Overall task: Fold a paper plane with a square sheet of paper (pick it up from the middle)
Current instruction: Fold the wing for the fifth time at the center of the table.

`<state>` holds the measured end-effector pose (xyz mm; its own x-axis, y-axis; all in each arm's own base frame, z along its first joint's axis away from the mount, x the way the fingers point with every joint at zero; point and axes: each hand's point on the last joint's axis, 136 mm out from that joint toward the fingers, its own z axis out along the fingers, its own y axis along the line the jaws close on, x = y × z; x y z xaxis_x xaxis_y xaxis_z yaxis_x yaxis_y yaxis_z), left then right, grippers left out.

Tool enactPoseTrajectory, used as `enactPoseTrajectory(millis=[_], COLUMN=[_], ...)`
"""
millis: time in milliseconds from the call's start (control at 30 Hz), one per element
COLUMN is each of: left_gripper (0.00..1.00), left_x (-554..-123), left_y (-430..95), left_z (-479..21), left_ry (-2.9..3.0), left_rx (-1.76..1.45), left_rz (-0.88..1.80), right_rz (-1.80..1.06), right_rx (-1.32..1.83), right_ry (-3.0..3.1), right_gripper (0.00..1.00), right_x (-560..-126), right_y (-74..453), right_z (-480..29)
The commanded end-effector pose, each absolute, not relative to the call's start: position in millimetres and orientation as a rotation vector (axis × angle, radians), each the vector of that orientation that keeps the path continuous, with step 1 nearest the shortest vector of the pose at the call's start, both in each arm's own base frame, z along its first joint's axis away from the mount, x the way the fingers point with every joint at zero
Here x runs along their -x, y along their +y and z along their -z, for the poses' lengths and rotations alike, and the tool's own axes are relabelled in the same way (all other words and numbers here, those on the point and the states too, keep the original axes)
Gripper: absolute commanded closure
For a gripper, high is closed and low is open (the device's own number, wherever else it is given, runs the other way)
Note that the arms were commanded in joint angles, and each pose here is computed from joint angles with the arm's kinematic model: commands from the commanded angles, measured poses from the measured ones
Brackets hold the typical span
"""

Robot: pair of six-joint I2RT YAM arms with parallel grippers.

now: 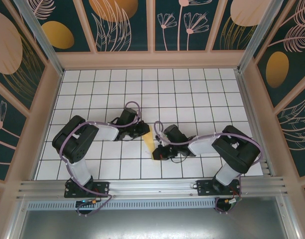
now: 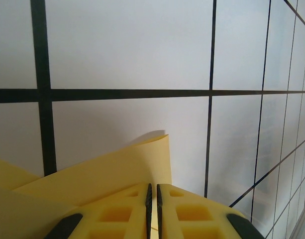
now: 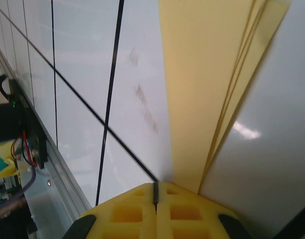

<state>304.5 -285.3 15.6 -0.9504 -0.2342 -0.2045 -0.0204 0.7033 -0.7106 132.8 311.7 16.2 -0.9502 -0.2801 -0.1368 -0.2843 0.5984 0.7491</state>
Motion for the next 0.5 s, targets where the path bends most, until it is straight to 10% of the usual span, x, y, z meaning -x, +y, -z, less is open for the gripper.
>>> enactPoseTrajectory(millis=[0, 467], left_gripper=[0.84, 0.69], left_x=[-296, -315], left_y=[-251, -270], left_z=[30, -39], left_ry=[2.752, 2.59], left_rx=[0.325, 0.187], left_rz=[0.853, 0.966], right_rz=[-1.266, -1.117], right_rx=[0.448, 0.35], right_ry=[2.997, 2.756], right_gripper=[1.0, 1.0], right_x=[-92, -156], right_y=[285, 282], right_z=[5, -46])
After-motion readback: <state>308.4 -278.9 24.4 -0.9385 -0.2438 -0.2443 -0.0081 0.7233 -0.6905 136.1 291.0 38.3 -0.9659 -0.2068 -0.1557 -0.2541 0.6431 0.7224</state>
